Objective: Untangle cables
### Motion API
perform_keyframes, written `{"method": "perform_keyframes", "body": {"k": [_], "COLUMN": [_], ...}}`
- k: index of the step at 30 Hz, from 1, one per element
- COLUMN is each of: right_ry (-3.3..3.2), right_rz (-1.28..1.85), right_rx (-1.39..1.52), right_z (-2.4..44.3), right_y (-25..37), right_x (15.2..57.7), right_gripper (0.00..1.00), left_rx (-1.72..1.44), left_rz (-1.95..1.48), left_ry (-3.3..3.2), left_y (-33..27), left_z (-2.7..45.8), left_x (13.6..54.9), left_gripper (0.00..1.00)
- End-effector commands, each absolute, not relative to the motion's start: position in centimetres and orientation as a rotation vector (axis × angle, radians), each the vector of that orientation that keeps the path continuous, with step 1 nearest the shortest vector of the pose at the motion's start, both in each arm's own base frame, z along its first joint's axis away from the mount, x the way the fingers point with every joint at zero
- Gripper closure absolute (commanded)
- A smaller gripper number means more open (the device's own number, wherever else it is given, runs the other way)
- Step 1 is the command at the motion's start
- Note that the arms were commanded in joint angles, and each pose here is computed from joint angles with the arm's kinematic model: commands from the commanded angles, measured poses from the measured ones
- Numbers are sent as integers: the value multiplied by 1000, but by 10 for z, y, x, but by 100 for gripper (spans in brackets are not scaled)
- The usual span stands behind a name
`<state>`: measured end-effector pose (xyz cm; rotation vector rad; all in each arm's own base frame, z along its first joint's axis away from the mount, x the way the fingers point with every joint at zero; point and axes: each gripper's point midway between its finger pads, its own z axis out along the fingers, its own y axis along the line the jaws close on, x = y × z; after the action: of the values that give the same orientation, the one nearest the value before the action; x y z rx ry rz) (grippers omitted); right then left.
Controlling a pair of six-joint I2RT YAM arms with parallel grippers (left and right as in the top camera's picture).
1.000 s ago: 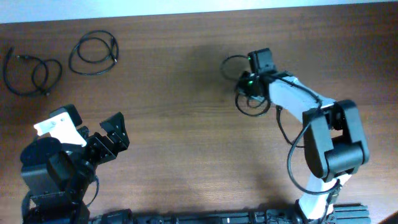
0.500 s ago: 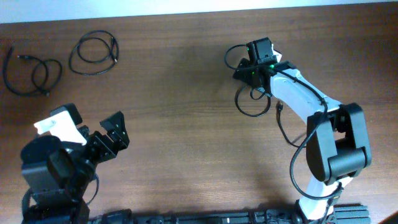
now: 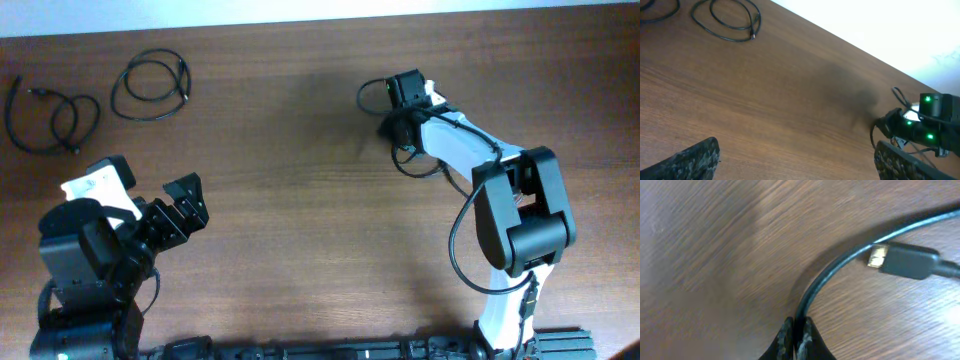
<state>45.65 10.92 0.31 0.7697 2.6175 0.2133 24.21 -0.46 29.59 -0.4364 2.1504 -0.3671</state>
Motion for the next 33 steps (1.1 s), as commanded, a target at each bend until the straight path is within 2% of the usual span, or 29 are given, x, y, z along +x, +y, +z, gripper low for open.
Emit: {"method": "perform_keyframes", "body": {"k": [1, 2, 4, 6, 7, 8, 10, 12, 14, 16, 18, 21, 22, 24, 27, 28, 30, 33], "right_ry": [2888, 2958, 2997, 2986, 2992, 3019, 3043, 2953, 2829, 2711, 2609, 2499, 2475, 2471, 2494, 2494, 2504, 2508], "right_rz": [520, 618, 582, 556, 552, 534, 387, 374, 417, 438, 435, 410, 355, 275, 268, 268, 260, 254], "right_rx": [181, -82, -367, -470, -475, -447, -334, -239, -120, -26, 75, 181, 217, 245, 247, 247, 250, 251], "right_z": [-8, -3, -5, -4, -2, 3, 36, 90, 157, 214, 265, 312, 321, 326, 322, 322, 321, 320], "right_y": [182, 221, 265, 286, 287, 280, 245, 225, 199, 167, 125, 82, 67, 54, 54, 54, 53, 52], "right_x": [411, 376, 332, 317, 316, 318, 339, 369, 394, 399, 383, 354, 345, 331, 326, 326, 324, 324], "right_gripper": [96, 96, 96, 96, 82, 60, 40, 27, 26, 26, 26, 26, 26, 26, 26, 26, 26, 26], "left_rx": [-413, -408, -401, -402, -403, -403, -403, -403, -390, -366, -358, -286, -205, -198, -351, -352, -307, -285], "left_rz": [-371, -371, -370, -370, -370, -370, -370, -371, -417, -528, -637, -731, -755, -742, -656, -642, -587, -302], "left_ry": [2136, 2121, 2103, 2105, 2108, 2107, 2107, 2108, 2129, 2213, 2330, 2477, 2545, 2688, 2936, 2966, 2969, 2910], "left_y": [-6, -5, -5, -5, -5, -5, -5, -5, -12, -27, -43, -84, -114, -149, -184, -192, -207, -194], "left_z": [299, 302, 306, 306, 305, 305, 305, 305, 299, 276, 246, 210, 189, 145, 62, 47, 26, 19], "left_x": [245, 247, 250, 249, 249, 249, 249, 249, 250, 255, 265, 293, 303, 308, 300, 299, 302, 304], "left_gripper": [2, 1, 1, 1, 1, 1, 1, 1, 1, 1, 1, 3, 12, 4, 24, 25, 37, 38]}}
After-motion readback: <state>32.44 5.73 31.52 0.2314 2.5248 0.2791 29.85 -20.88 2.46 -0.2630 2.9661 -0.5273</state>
